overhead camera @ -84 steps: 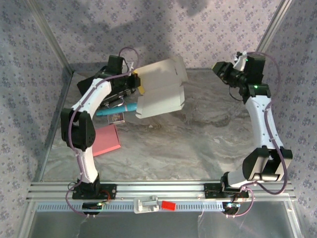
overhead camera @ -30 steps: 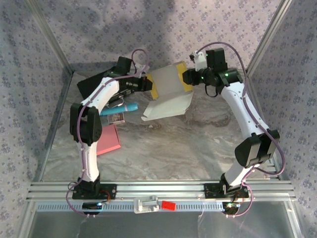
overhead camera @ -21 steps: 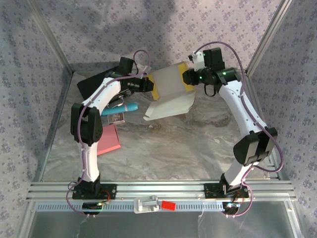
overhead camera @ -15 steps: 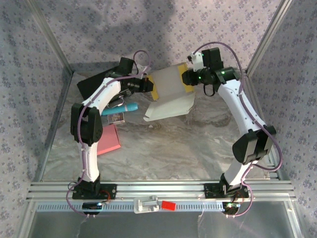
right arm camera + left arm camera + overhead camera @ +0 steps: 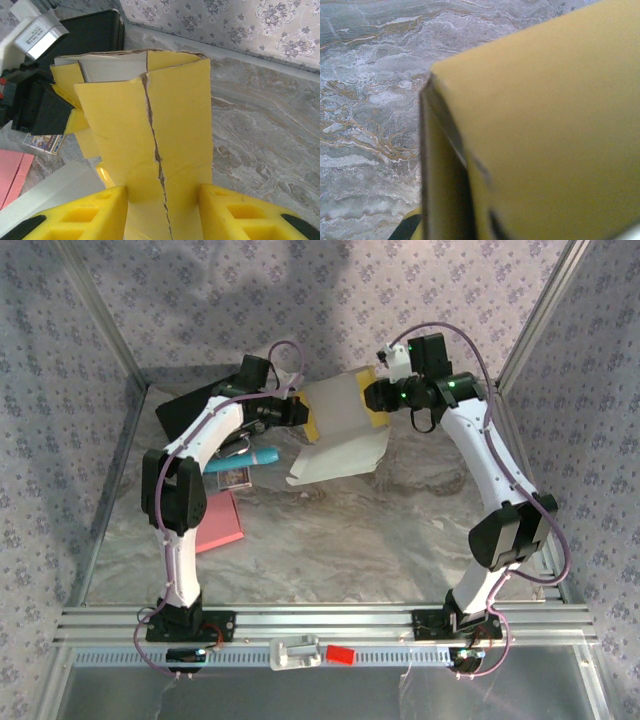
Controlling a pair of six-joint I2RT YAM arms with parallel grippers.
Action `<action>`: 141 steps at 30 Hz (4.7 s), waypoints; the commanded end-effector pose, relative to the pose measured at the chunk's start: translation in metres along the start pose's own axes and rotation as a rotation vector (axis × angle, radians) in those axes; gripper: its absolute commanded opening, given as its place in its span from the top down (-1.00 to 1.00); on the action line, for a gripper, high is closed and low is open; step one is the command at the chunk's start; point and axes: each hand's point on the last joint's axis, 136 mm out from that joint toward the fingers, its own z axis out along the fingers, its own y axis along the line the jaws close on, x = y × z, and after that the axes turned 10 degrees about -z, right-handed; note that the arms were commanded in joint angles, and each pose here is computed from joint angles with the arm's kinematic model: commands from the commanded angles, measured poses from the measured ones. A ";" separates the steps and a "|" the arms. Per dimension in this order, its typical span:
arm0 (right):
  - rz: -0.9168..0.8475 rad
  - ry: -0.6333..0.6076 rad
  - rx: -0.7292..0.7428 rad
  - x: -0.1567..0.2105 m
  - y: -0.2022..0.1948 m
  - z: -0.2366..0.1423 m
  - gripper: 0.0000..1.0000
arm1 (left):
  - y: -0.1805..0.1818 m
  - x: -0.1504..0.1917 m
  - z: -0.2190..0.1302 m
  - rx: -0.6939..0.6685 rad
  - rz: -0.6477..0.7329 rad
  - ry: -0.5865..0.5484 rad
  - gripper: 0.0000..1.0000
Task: Fold the paper box
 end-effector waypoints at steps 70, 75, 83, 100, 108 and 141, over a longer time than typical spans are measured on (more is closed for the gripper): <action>0.026 0.329 0.712 0.032 -0.073 0.024 1.00 | -0.047 -0.012 -0.015 0.019 0.059 -0.022 1.00; 0.035 0.375 0.907 0.036 -0.078 0.015 1.00 | -0.043 -0.005 -0.008 -0.035 0.012 -0.004 1.00; 0.042 0.424 0.963 0.043 -0.065 0.016 1.00 | -0.041 -0.001 -0.004 -0.079 -0.037 -0.002 1.00; 0.259 0.310 0.546 0.040 -0.074 0.021 0.72 | -0.046 -0.003 -0.004 -0.049 -0.032 0.005 1.00; 0.248 0.330 0.578 0.044 -0.084 0.024 0.56 | -0.045 -0.003 -0.003 -0.051 -0.033 0.007 1.00; 0.081 0.433 0.893 0.046 -0.086 0.019 1.00 | -0.049 -0.005 -0.001 -0.036 -0.050 0.005 1.00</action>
